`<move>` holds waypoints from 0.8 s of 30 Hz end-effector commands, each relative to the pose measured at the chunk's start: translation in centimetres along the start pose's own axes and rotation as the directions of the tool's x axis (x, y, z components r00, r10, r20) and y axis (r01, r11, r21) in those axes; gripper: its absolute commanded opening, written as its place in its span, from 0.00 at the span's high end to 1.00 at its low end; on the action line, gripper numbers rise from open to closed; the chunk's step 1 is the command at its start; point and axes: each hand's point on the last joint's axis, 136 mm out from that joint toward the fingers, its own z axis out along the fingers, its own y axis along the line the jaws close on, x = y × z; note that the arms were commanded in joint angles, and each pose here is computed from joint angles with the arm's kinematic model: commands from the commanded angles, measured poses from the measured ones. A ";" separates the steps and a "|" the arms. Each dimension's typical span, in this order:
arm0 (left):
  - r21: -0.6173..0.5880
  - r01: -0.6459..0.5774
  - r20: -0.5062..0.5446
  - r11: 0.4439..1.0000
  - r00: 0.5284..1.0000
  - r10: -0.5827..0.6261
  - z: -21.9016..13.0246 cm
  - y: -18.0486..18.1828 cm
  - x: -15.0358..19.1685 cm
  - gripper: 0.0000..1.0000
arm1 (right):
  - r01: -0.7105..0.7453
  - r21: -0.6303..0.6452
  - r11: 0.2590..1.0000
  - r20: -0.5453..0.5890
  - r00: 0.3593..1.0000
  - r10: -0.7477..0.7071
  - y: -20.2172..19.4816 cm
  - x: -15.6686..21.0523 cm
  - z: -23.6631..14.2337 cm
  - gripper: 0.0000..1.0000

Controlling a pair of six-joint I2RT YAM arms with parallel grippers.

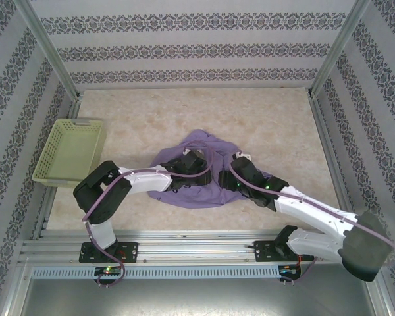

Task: Fold the inside-out t-shirt

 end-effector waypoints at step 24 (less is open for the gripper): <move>0.214 -0.030 0.203 0.976 0.979 -0.014 -7.7 2.1 2.1 1.00 | 0.128 0.148 0.981 -0.150 0.983 -0.105 3.3 -2.9 8.1 1.00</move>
